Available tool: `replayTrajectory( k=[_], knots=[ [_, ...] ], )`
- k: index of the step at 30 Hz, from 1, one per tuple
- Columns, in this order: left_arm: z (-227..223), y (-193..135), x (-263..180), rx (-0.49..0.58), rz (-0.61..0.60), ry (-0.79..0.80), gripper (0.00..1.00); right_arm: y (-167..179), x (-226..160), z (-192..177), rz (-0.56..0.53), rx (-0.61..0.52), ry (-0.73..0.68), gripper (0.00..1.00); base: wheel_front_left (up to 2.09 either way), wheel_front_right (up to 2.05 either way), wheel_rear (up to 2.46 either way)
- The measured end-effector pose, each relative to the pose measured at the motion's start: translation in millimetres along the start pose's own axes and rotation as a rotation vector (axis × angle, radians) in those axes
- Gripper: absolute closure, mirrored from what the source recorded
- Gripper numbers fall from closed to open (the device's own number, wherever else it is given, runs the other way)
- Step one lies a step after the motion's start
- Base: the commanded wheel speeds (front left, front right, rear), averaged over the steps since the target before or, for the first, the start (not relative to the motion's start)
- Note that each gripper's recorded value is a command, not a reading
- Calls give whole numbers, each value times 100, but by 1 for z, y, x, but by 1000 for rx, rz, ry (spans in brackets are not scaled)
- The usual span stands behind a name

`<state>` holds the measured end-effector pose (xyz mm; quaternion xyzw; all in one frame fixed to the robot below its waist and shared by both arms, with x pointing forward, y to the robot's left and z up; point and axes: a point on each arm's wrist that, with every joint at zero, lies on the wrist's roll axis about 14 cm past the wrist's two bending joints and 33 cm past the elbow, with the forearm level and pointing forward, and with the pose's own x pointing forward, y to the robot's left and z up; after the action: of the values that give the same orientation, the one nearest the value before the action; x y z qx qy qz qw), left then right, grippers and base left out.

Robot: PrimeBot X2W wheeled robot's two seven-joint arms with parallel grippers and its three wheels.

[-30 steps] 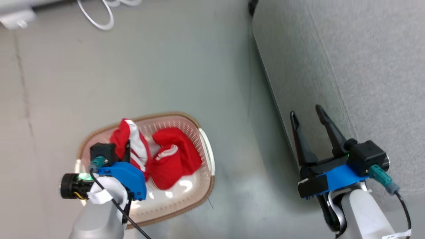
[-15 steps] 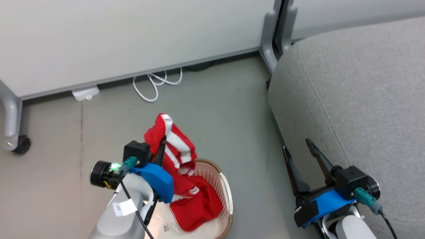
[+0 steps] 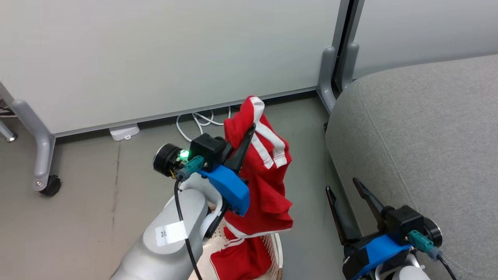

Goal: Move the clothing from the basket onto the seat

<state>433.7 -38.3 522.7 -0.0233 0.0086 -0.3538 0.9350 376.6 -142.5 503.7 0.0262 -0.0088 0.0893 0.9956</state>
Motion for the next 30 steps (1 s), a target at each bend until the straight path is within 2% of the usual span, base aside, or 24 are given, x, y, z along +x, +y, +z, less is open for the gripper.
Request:
replayTrajectory(
  k=[9, 19, 30],
  knots=[
    [32, -23, 8, 34, -63, -48, 100, 13, -5, -3, 32, 15, 14, 0, 0, 0, 0],
    [28, -28, 11, 31, -73, -32, 100, 26, -3, -9, 71, 28, 38, 0, 0, 0, 0],
    [31, -32, 14, 28, -91, -35, 100, 50, 29, -15, 172, 1, 93, 0, 0, 0, 0]
  ],
)
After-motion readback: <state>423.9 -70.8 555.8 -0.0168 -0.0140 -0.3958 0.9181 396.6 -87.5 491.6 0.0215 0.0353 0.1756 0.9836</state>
